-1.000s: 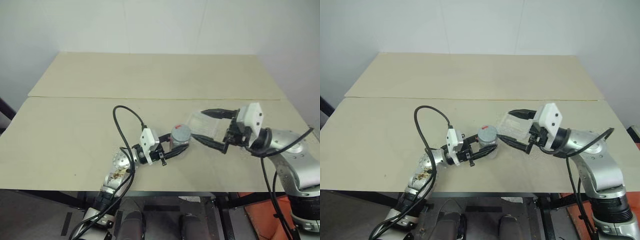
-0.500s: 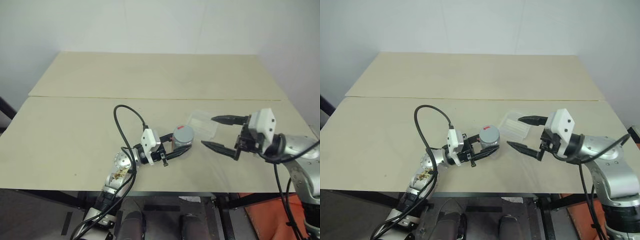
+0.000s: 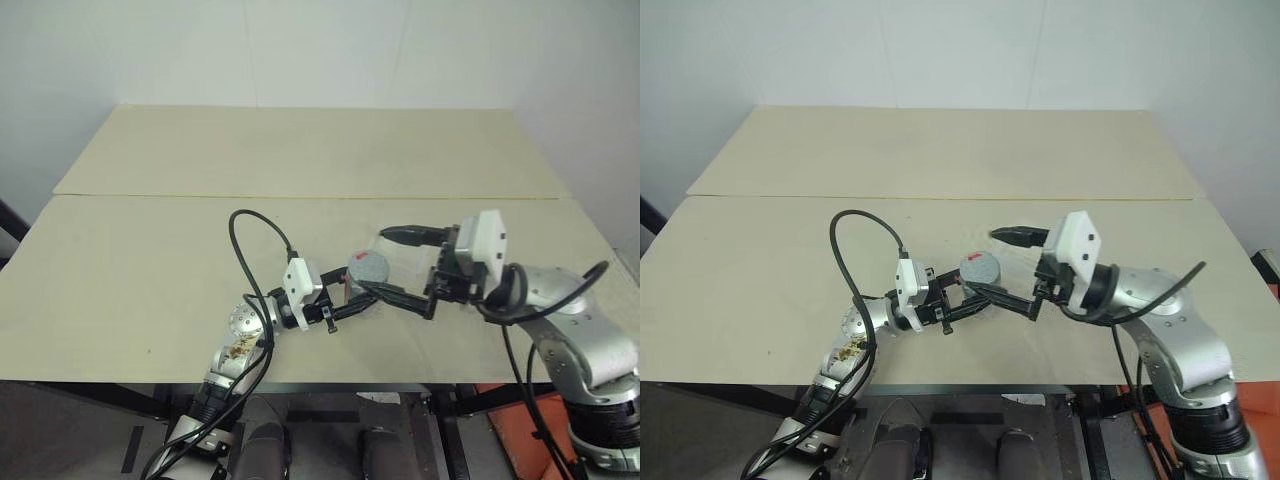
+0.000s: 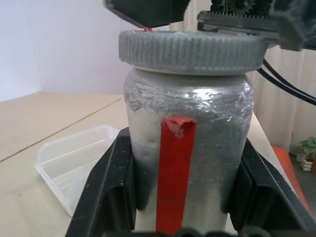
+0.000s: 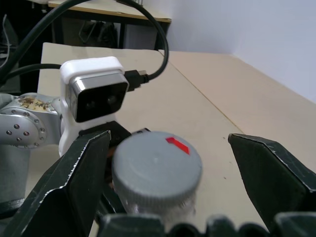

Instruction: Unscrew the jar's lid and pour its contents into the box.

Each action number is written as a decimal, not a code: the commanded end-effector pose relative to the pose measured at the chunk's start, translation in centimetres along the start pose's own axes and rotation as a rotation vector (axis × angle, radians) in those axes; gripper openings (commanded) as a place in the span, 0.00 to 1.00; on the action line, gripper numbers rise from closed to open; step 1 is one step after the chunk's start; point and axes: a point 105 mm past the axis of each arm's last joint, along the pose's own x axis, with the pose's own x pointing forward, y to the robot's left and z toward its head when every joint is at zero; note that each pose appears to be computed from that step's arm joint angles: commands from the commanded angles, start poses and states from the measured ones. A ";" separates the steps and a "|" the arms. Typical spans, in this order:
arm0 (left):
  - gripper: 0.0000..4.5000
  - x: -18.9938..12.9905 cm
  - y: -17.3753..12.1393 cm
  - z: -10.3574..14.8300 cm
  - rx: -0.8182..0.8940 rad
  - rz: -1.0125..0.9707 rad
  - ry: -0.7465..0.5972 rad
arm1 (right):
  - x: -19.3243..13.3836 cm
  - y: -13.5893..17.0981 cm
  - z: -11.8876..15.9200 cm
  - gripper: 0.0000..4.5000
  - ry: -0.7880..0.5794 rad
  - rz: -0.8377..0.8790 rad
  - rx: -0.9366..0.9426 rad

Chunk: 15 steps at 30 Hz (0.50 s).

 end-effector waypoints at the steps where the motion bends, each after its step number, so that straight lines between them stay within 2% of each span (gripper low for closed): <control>1: 0.43 0.5 -0.1 1.2 0.050 -0.013 -0.035 | 0.8 -0.2 0.9 0.99 -0.019 0.001 -0.038; 7: 0.43 0.5 -0.1 1.2 0.051 -0.005 -0.037 | 1.2 -0.8 -0.2 0.99 0.020 -0.021 -0.024; 15: 0.43 0.2 0.1 1.1 0.054 0.005 -0.034 | 0.2 -1.5 -0.8 0.99 0.046 -0.067 -0.021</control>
